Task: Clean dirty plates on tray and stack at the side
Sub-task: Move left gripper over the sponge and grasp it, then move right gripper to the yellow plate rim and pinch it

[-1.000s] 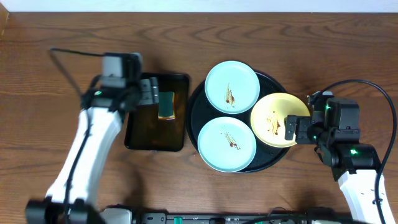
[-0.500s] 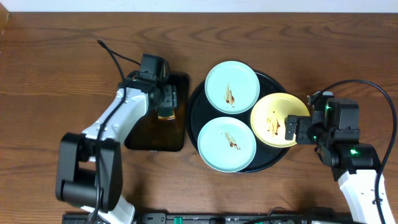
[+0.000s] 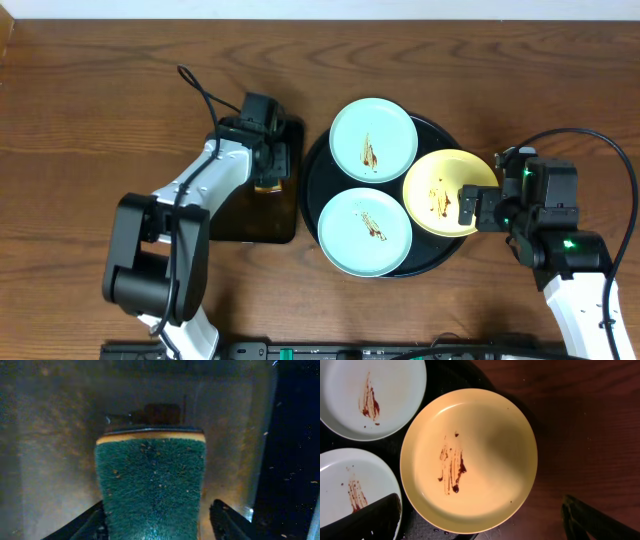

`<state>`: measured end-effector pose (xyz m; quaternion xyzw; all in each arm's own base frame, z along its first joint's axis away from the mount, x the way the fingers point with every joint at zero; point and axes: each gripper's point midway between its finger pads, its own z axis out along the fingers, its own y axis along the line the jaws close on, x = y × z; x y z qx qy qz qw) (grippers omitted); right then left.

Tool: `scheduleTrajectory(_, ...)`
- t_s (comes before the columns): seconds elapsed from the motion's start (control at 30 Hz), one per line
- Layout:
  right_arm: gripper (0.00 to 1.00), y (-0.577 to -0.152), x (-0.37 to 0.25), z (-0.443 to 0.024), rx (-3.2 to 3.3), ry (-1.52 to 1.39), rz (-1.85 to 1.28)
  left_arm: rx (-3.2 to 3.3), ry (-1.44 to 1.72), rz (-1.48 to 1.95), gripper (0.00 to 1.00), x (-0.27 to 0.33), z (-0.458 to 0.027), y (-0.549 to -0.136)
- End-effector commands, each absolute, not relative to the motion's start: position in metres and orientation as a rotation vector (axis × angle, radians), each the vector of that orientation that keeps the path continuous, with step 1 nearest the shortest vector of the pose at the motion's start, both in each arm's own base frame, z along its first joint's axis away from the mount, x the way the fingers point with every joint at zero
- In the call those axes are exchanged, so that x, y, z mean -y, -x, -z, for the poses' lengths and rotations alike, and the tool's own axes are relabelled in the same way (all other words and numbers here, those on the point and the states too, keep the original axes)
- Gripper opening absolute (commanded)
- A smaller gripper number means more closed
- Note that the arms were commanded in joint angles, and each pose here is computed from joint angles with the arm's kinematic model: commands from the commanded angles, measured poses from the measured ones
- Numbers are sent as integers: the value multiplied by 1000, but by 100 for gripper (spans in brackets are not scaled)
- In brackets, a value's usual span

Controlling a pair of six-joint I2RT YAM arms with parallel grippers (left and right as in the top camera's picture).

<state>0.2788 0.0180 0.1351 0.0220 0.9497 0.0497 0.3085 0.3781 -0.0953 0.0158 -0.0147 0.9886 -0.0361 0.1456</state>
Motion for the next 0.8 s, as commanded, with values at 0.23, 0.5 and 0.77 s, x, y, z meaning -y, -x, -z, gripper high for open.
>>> scheduleTrajectory(0.23, 99, -283, -19, -146, -2483, -61, -127, -2869, 56, 82, 36, 94, -9, -377)
scheduleTrajectory(0.5, 99, -283, -19, -146, -2483, -61, -127, -2879, 56, 78, 9, 94, -8, -374)
scheduleTrajectory(0.77, 99, -284, -19, -146, -2481, -61, -126, -2828, 70, 96, 7, 91, -35, -378)
